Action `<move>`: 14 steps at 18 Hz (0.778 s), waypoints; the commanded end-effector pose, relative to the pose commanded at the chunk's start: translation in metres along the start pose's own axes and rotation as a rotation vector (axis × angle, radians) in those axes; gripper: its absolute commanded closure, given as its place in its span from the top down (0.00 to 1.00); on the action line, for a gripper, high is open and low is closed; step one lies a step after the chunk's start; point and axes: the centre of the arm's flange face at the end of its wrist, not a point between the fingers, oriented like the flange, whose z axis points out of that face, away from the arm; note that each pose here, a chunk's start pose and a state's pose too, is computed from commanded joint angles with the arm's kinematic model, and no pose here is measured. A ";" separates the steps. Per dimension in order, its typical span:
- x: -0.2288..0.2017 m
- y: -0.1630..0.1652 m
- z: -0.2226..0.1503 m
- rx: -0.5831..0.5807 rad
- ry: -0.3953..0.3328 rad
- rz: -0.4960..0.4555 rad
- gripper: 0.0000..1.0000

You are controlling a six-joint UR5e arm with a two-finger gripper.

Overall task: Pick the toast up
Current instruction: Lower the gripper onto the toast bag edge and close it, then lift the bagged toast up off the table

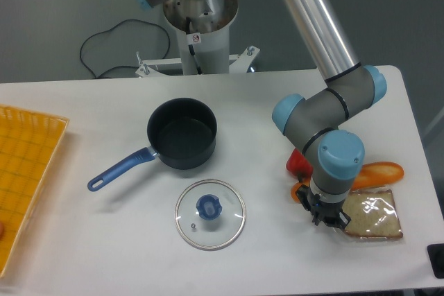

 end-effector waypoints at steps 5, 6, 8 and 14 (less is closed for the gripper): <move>0.008 -0.013 -0.029 0.013 -0.032 0.015 0.00; 0.010 -0.015 -0.032 0.023 -0.031 0.017 0.00; 0.015 -0.020 -0.044 0.044 -0.035 0.018 0.00; 0.040 -0.027 -0.077 0.044 -0.041 0.040 0.00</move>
